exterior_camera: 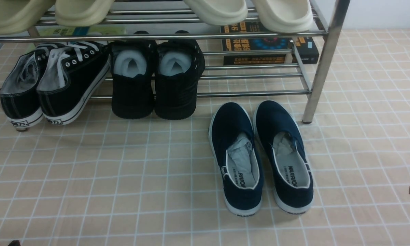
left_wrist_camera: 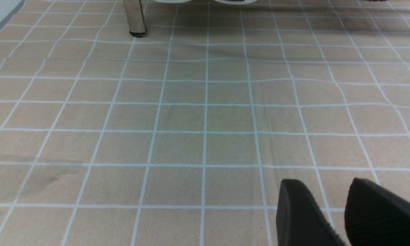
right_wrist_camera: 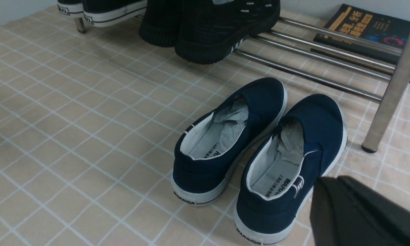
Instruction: Take the shoes off the shelf from the light coffee tablecloth by hand.
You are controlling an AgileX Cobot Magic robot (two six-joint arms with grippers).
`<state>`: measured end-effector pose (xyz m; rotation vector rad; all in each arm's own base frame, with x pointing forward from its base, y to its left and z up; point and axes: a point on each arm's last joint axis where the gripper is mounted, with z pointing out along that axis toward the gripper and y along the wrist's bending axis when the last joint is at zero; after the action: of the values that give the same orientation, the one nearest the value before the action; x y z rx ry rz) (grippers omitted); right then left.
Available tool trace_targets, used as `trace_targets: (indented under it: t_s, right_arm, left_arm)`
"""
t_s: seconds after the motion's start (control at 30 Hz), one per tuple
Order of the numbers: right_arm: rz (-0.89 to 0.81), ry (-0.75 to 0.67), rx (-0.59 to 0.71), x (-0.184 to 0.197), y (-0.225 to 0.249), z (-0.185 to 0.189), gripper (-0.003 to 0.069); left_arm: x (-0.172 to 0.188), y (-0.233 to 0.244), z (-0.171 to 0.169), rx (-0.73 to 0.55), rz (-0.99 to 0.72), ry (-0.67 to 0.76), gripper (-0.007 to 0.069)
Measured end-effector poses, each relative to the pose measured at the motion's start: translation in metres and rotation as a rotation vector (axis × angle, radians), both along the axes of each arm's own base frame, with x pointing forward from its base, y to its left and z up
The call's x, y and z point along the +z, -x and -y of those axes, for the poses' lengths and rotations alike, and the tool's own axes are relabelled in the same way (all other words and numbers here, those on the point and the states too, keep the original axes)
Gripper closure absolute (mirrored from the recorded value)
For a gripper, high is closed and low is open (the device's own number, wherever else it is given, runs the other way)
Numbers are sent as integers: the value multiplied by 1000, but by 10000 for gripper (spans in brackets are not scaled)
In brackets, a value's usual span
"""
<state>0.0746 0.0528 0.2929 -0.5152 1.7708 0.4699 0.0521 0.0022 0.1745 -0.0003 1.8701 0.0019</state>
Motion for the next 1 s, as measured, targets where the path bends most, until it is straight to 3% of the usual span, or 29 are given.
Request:
trace_targets:
  t_s: [0.87, 1.0]
  right_arm:
    - [-4, -47, -2, -3, 2, 1, 655]
    - [-6, -58, -87, -27, 7, 12, 652]
  left_arm:
    - [0, 0, 0, 0, 0, 0, 383]
    - [0, 0, 0, 0, 0, 0, 383]
